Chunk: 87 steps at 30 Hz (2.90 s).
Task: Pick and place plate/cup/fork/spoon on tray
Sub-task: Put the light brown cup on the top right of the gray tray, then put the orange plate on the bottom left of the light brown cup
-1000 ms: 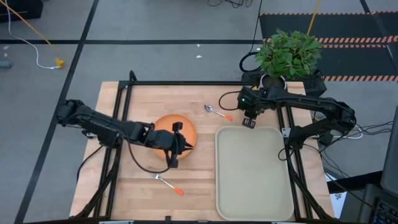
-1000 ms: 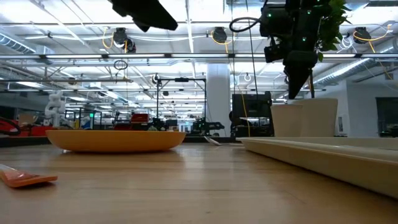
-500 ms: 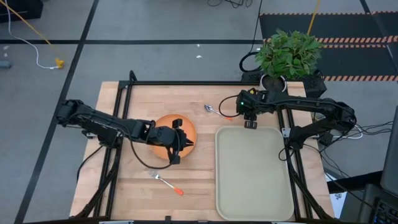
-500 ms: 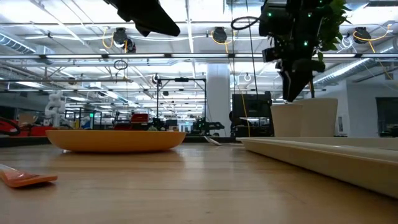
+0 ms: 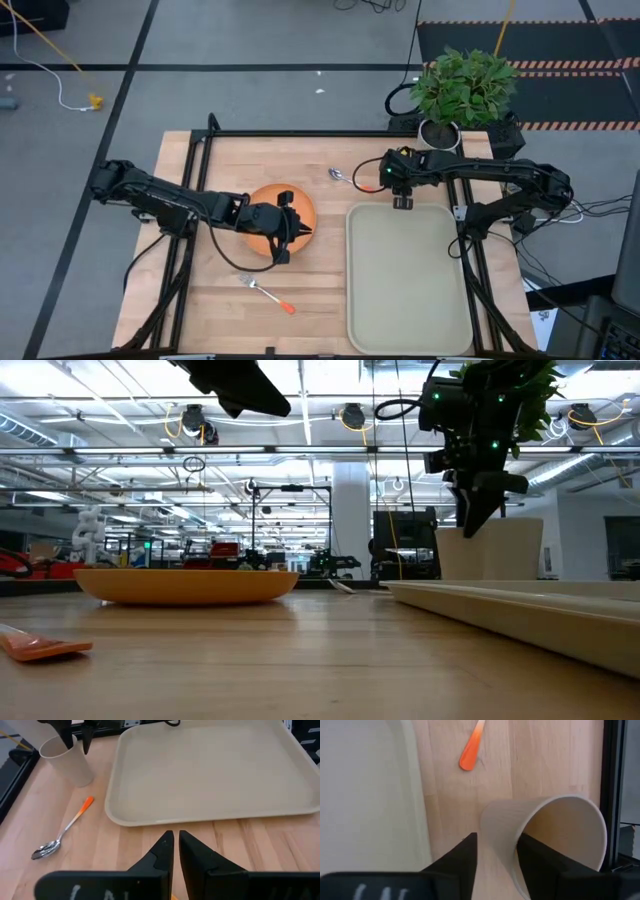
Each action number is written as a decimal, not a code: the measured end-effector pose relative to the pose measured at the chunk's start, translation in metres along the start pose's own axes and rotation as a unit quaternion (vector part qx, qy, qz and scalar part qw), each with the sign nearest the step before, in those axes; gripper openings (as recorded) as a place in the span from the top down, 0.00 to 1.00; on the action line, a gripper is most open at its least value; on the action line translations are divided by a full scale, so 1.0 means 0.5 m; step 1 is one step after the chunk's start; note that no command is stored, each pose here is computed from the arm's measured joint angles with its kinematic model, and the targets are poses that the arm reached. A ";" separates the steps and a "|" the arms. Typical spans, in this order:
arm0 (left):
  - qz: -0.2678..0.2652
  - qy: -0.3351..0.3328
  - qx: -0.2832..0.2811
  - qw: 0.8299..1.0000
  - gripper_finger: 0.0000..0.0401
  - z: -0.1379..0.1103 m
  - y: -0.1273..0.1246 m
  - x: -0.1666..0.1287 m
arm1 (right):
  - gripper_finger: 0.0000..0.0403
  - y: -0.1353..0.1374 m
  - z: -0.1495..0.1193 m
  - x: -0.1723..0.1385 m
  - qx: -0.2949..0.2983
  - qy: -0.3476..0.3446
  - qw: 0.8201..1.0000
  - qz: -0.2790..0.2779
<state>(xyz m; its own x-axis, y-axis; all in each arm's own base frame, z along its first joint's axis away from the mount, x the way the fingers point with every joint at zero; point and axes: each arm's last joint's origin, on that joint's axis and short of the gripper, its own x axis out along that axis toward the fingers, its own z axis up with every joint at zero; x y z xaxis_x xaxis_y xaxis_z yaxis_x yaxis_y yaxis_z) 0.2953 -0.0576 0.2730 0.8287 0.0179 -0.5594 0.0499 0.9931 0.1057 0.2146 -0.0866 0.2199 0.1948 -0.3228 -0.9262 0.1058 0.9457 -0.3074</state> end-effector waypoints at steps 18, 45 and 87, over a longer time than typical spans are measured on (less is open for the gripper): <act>-0.005 -0.024 -0.004 1.000 0.92 0.010 -0.001 0.000 | 0.99 0.019 0.010 -0.022 0.028 -0.015 0.999 0.005; -0.006 -0.038 -0.012 0.999 0.92 0.015 -0.001 -0.001 | 1.00 0.240 0.087 -0.157 0.020 -0.142 0.985 0.101; -0.020 -0.040 -0.045 0.998 0.92 0.013 -0.054 -0.013 | 0.69 0.239 0.129 -0.102 0.039 -0.141 0.986 0.078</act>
<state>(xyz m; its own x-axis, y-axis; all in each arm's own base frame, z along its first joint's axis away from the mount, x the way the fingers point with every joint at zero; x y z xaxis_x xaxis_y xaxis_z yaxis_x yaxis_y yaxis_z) 0.2922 -0.0853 0.2793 0.8695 -0.0275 -0.4932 0.0360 0.9993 0.0078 0.2802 0.0405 0.2446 0.4770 -0.1811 -0.8600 0.1254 0.9826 -0.1374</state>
